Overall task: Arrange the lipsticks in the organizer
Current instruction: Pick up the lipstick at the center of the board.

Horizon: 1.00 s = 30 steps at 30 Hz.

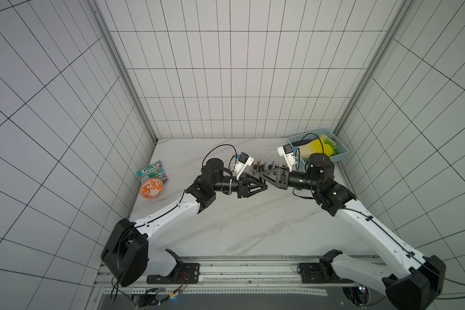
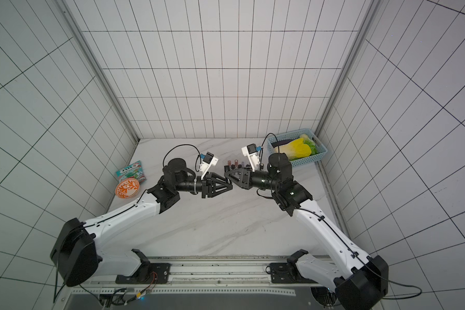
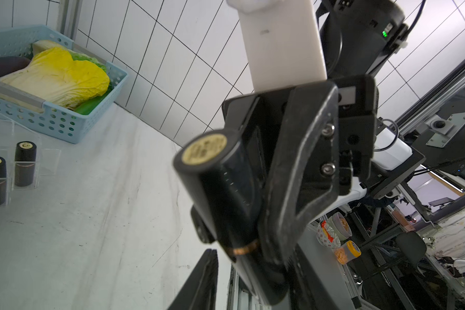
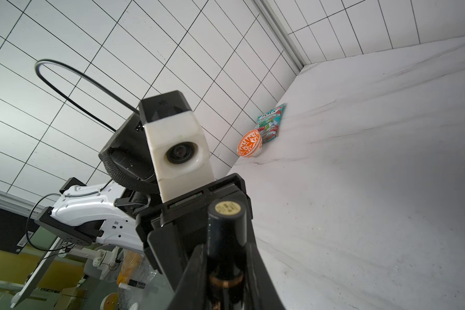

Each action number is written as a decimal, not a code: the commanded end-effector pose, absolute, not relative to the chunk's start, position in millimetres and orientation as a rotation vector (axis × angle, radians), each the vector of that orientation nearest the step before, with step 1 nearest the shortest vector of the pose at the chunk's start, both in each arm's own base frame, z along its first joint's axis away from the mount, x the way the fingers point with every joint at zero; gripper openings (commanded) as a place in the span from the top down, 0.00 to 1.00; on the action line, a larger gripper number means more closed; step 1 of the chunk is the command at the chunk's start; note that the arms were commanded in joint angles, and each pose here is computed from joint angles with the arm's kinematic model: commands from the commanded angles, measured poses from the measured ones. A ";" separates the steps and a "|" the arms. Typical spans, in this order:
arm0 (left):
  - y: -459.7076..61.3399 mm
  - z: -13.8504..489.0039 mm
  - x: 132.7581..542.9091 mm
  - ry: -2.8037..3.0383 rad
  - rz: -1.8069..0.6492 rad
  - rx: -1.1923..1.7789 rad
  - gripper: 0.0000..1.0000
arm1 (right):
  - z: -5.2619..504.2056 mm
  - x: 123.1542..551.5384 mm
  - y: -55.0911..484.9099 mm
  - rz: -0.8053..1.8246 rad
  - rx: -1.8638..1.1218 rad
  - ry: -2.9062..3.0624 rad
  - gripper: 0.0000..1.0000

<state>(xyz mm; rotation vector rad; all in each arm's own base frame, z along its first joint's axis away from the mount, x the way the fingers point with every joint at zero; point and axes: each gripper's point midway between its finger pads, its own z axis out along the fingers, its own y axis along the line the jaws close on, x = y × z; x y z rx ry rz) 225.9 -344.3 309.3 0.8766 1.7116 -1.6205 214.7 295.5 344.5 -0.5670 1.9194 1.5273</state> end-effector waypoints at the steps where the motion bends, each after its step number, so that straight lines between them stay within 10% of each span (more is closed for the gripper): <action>1: -343.8 323.3 229.1 1.670 -1.602 0.869 0.70 | 354.4 201.0 297.7 1.570 -0.604 1.855 0.81; 7: -341.4 323.8 223.9 1.678 -1.608 0.885 1.00 | 356.7 198.3 291.1 1.517 -0.613 1.860 0.58; 13: -331.0 297.4 210.1 1.829 -1.516 0.973 1.00 | 354.4 191.3 262.8 1.277 -0.740 2.050 0.21; 30: -335.8 312.2 167.8 1.770 -1.631 1.141 1.00 | 363.6 167.3 279.6 1.428 -1.004 2.055 0.33</action>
